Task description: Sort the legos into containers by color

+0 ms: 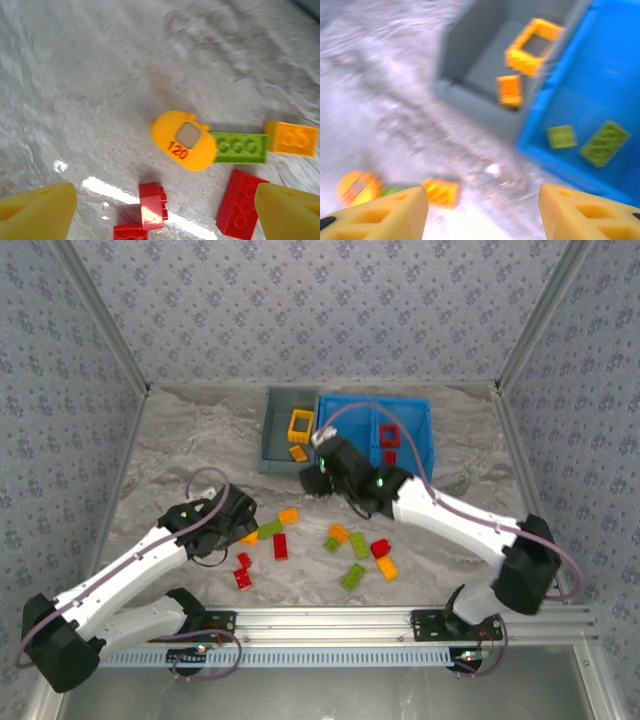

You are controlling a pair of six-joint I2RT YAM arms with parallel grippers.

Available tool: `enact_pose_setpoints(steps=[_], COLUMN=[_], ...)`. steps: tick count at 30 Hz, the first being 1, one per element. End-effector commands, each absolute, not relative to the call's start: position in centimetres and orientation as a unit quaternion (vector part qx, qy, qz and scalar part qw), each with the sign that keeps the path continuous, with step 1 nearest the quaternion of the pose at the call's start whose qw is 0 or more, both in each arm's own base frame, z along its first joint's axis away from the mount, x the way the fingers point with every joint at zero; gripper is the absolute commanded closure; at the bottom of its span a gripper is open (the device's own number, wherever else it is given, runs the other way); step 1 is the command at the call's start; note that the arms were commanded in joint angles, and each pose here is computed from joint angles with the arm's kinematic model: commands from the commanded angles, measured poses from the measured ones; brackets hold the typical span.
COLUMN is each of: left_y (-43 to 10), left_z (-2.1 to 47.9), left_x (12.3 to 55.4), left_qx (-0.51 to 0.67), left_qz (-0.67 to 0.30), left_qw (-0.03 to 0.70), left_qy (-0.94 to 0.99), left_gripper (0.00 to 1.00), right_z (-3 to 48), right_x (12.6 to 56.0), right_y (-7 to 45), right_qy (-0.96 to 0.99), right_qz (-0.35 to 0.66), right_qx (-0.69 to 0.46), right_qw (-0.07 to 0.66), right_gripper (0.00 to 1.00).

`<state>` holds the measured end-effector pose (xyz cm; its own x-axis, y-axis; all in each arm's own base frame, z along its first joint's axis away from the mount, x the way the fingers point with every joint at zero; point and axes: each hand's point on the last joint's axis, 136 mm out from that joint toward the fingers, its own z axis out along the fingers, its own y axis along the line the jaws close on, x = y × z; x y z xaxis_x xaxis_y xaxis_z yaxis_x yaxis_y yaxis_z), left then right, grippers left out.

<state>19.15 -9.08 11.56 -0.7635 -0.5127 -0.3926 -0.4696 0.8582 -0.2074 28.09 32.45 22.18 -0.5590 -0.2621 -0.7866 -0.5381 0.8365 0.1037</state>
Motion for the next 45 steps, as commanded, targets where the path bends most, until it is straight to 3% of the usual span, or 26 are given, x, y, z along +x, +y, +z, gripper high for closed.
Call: enact_pose_setpoints(steps=[1,6,14,20,34,41,45], left_y=[-11.1,-11.0,-10.2,-10.9,-11.2,-11.1,-10.6], left_z=[9.7,7.7,6.3,4.4,2.4,4.2,8.9], left_x=[19.1,20.2,22.3,23.2,23.8,25.0,26.4], left_qx=[-0.344,-0.445,-0.498,-0.505,-0.504,-0.493,-0.457], left_qz=[-0.134,-0.158,-0.148,-0.143,-0.128,-0.136,-0.132], left_qw=[0.157,0.137,0.141,0.12,0.109,0.14,0.191], left_qy=[0.916,0.871,0.843,0.843,0.847,0.848,0.859], left_gripper=[0.05,0.08,0.14,0.18,0.44,0.61,0.69], right_z=[19.5,17.5,17.0,16.9,15.6,16.6,18.2], right_x=[23.3,16.3,13.4,13.9,14.0,15.1,17.9], right_y=[35.1,38.0,39.7,39.7,39.7,38.7,35.2], right_qy=[0.836,0.806,0.796,0.803,0.82,0.824,0.842], right_qz=[0.203,0.264,0.268,0.255,0.246,0.225,0.166], right_qx=[-0.323,-0.392,-0.412,-0.403,-0.381,-0.366,-0.324], right_qw=[0.395,0.357,0.353,0.357,0.348,0.37,0.398], right_gripper=[0.31,0.27,0.26,0.27,0.27,0.28,0.28])
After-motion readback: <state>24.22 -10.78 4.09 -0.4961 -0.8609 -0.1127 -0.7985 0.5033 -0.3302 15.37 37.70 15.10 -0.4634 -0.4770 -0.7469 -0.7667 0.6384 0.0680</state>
